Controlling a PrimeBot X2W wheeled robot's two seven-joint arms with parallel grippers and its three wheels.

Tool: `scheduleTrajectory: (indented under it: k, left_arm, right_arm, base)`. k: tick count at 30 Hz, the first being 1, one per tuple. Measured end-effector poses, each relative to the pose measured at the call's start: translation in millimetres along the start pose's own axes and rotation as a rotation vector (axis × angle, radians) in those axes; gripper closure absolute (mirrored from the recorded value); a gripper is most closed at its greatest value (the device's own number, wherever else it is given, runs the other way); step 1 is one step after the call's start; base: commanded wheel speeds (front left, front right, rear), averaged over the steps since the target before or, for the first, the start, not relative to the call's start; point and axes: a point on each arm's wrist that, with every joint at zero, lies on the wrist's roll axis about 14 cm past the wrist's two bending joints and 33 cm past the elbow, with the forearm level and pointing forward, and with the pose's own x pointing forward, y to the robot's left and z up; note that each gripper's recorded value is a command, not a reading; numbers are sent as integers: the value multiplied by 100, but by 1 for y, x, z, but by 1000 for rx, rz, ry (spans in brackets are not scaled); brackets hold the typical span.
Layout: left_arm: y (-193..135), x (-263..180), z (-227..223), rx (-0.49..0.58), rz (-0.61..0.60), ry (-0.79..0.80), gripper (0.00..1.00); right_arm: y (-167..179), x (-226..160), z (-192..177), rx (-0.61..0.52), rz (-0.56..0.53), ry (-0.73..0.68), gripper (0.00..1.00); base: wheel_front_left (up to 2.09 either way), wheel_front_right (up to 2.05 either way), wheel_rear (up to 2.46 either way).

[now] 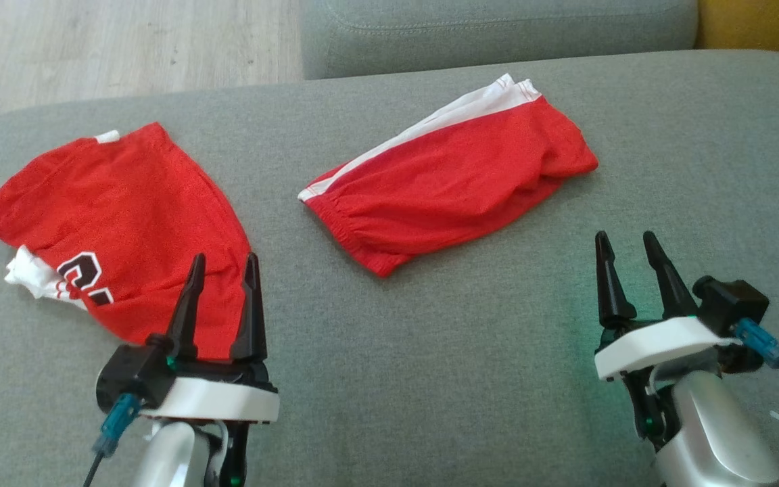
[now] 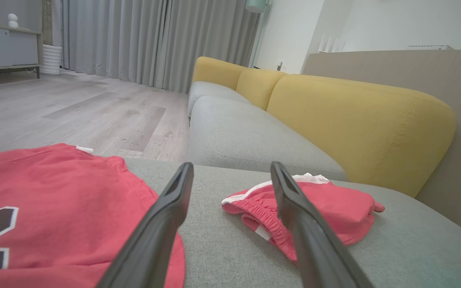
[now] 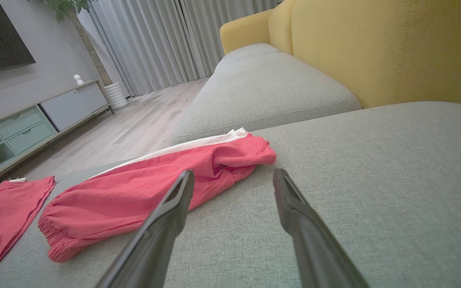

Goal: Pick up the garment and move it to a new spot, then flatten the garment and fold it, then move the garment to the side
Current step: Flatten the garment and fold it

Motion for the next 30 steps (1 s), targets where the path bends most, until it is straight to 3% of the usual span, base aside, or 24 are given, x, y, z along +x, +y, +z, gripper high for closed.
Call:
scheduleTrajectory:
  k: [8, 17, 25, 30]
  left_arm:
    - [7, 1, -10, 6, 9, 28, 0]
    - [17, 19, -15, 12, 18, 38, 0]
    - [35, 21, -22, 8, 59, 62, 0]
    - [46, 21, -25, 6, 95, 74, 0]
  right_arm:
    - [-7, 12, -1, -7, -23, 1, 0]
    - [-25, 85, 15, 10, -79, 17, 0]
    - [-50, 134, -25, 70, -161, 194, 0]
    - [-39, 154, -58, 94, -152, 309, 0]
  base:
    - [0, 0, 0]
    - [0, 0, 0]
    - [0, 0, 0]
    - [0, 0, 0]
